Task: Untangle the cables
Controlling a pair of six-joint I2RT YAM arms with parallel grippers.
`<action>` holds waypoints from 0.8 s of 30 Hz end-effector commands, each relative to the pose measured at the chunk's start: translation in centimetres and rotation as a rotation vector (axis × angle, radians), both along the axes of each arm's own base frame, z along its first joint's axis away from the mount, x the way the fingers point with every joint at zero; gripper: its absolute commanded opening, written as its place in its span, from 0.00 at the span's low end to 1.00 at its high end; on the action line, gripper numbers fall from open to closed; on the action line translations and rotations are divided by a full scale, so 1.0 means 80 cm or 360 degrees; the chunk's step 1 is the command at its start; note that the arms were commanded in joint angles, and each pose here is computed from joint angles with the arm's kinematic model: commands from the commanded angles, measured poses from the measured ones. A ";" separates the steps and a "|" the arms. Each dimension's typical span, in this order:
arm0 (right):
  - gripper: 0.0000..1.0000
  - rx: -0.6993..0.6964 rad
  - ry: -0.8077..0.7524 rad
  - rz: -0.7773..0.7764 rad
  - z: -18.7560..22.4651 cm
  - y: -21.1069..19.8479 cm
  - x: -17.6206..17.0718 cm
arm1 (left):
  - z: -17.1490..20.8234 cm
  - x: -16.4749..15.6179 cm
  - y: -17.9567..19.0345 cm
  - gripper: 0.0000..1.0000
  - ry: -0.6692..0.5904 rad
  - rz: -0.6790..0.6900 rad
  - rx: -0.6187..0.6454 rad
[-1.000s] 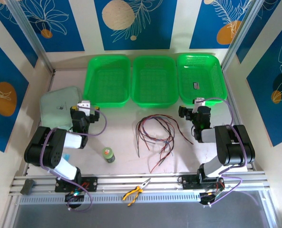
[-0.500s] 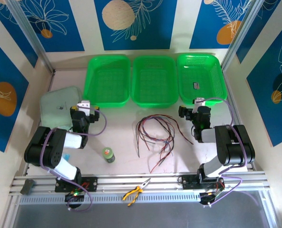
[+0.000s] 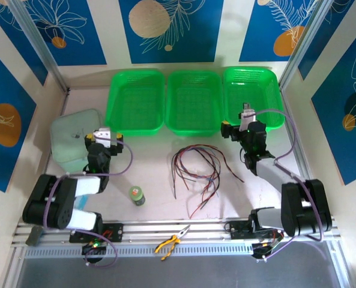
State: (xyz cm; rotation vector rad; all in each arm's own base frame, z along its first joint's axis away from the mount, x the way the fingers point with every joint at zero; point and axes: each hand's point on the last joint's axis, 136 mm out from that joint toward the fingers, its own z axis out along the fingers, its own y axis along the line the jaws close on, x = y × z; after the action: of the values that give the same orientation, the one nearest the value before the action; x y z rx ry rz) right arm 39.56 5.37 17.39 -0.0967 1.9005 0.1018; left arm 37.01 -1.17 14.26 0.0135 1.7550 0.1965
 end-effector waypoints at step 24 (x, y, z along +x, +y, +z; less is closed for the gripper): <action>0.96 0.0296 0.1257 0.0037 -0.060 0.089 -0.187 | 0.075 -0.067 -0.077 1.00 0.0636 -0.0276 -0.0658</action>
State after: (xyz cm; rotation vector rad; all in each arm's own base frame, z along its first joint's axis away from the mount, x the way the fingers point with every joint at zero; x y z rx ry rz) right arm 28.27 11.54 15.19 0.0022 2.4540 0.3357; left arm 33.17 -5.04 20.81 -0.1111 2.0683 -0.1707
